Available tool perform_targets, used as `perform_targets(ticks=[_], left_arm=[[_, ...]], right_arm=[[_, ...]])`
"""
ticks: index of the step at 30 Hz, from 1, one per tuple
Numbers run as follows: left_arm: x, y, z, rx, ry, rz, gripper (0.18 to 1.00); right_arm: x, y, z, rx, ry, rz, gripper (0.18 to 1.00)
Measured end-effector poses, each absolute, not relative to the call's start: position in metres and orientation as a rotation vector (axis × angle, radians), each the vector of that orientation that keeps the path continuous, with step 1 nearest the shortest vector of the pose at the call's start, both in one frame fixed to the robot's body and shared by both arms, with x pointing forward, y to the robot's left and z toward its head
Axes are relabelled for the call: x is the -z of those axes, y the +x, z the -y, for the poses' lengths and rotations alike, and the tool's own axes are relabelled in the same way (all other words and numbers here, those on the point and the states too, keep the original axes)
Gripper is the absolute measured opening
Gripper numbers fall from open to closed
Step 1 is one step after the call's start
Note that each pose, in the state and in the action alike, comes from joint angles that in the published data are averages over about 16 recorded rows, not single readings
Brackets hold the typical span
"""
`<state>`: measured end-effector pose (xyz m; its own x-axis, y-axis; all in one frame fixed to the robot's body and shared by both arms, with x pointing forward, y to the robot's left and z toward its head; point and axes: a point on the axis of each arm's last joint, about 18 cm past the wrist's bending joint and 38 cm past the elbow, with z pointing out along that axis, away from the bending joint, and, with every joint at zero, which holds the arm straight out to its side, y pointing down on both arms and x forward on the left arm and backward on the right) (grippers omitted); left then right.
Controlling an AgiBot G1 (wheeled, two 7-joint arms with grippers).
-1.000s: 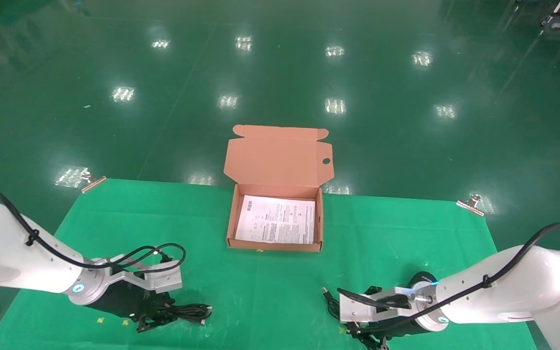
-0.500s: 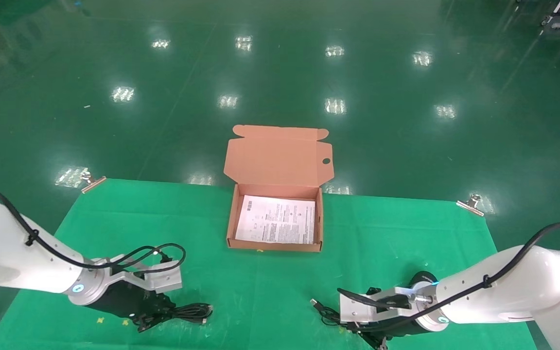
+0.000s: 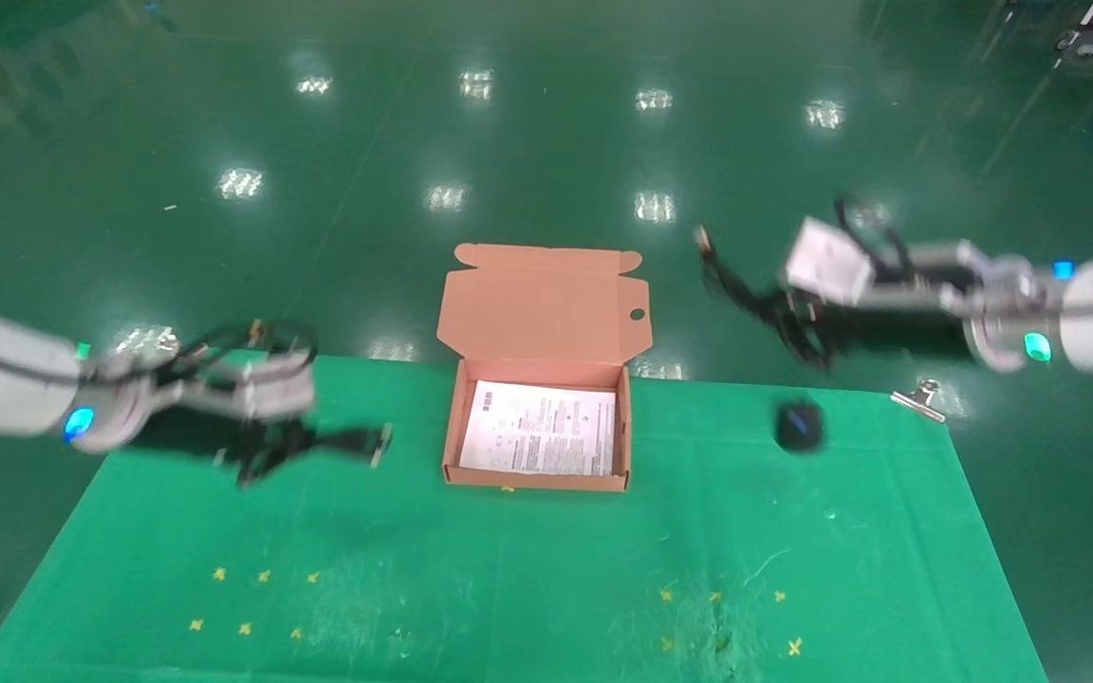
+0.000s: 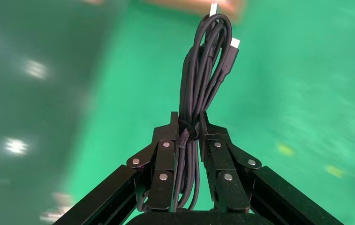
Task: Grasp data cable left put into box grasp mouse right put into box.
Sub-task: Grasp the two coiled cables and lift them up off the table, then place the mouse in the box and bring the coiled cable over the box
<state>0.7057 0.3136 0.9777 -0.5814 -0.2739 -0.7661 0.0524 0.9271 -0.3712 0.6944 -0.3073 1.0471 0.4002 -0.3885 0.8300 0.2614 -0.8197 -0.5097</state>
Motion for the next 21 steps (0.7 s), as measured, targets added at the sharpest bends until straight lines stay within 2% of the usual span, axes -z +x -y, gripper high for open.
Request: perform_targets(ticks=[10, 16, 21], left_arm=[[-1.079, 0.707, -0.268, 0.466, -0.04, -1.864, 0.26], [-1.117, 0.704, -0.253, 0.489, -0.022, -1.758, 0.259], [-1.134, 0.701, -0.248, 0.503, -0.019, -1.707, 0.259]], right_arm=[[-1.152, 0.69, 0.226, 1.515, -1.793, 0.066, 0.221], [-1.189, 0.686, 0.186, 1.519, -1.72, 0.142, 0.22], [-1.205, 0.683, 0.167, 1.523, -1.701, 0.18, 0.22]])
